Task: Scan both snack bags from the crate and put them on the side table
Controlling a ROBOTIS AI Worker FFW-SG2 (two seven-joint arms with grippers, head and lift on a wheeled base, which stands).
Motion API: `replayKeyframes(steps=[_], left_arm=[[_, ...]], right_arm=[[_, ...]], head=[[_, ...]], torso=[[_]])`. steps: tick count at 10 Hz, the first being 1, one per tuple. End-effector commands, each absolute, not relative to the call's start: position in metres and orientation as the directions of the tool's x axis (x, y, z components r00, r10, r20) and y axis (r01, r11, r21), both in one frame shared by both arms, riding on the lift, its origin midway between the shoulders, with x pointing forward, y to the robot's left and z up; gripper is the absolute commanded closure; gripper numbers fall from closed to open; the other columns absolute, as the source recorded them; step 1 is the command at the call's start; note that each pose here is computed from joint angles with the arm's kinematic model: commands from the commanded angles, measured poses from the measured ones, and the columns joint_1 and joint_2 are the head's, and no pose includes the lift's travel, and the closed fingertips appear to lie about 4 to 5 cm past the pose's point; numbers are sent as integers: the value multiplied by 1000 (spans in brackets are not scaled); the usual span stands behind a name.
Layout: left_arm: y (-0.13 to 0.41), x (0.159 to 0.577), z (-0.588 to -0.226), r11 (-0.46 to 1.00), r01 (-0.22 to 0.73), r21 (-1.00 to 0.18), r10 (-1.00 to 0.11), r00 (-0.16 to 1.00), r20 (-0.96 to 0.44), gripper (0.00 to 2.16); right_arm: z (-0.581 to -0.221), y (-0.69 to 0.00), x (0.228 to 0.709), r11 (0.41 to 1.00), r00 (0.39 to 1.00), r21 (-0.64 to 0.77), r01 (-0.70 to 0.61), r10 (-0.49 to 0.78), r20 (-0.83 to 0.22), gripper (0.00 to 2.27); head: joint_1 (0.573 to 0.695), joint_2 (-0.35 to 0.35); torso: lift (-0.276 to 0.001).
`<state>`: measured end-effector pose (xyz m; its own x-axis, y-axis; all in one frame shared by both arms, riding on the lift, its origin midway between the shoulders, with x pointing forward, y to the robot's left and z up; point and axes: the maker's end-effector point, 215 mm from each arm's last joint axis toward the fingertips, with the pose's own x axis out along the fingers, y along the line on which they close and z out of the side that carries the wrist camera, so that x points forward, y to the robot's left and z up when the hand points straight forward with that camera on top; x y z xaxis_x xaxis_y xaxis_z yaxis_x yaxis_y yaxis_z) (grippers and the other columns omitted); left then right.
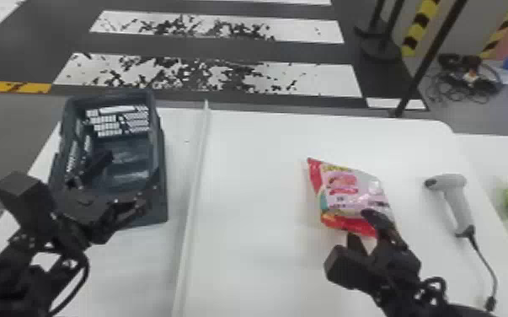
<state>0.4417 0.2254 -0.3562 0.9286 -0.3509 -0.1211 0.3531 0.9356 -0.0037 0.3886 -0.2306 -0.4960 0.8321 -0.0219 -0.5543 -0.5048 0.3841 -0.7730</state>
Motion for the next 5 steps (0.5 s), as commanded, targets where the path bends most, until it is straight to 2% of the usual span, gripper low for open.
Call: replayKeyframes(steps=[1,2,4,5], left_arm=[[226,442,-357,936,353,-4,-350,929,-122,83],[226,442,-357,936,353,-4,-351,928,-122,83],[226,441,-357,935,355,-3,-352,928,-124,83],[226,440,-357,935,355,-3,-353,928,-124,83]], right_arm=[[-482,-225,390,560,792,-636,-531,62,-607,49],[-472,-228,396,647,779,-553,-526,105,-618,49],[-449,-238,410,752,785,-444,-487,154,-599,70],[-437,-243,419,809,794,-367,-459,189,-577,157]], head=[[695,-8],[695,0],[695,-3],[695,-10]], torso=[[-87],[-87],[-87],[-87]])
